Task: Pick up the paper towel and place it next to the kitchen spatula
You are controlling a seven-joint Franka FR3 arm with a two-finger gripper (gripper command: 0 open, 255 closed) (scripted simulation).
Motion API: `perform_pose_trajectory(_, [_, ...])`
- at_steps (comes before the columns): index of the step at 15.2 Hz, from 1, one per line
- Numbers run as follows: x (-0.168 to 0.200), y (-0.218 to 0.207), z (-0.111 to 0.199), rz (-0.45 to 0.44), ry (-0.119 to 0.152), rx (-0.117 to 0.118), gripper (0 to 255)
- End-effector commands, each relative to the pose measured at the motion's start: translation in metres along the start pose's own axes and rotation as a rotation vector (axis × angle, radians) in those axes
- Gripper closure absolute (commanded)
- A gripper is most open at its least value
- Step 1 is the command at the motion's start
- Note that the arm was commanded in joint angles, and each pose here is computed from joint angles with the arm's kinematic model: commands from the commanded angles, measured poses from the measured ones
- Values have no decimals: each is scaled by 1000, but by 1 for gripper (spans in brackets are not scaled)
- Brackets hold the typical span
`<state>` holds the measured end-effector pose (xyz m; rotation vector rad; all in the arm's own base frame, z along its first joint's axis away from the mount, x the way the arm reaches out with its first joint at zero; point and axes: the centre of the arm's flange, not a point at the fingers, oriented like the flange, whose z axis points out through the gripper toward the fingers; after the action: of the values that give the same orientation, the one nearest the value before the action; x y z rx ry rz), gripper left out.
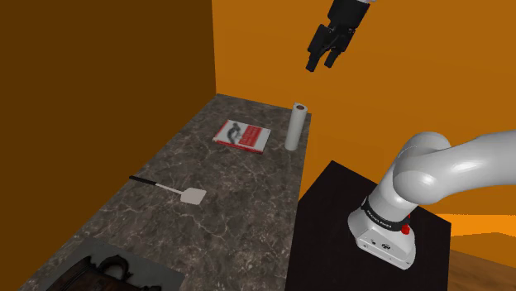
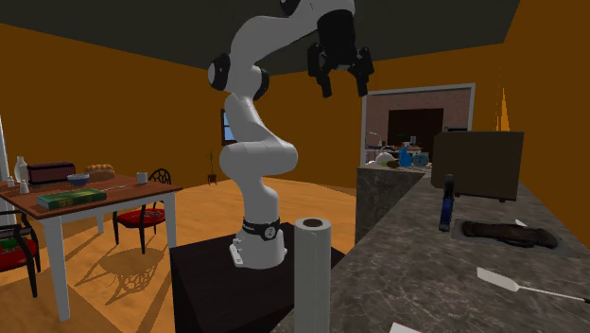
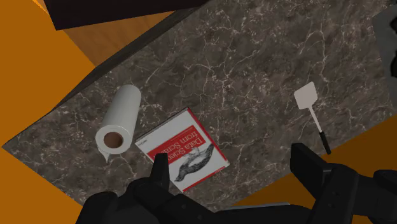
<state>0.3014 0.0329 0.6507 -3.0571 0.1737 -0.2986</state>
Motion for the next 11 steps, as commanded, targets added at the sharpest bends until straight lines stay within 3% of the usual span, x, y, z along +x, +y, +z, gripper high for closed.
perform_pose_trajectory(1, [0,0,0,0,0,0,0])
perform_pose_trajectory(11, [23,74,104,29,-5,-28,0])
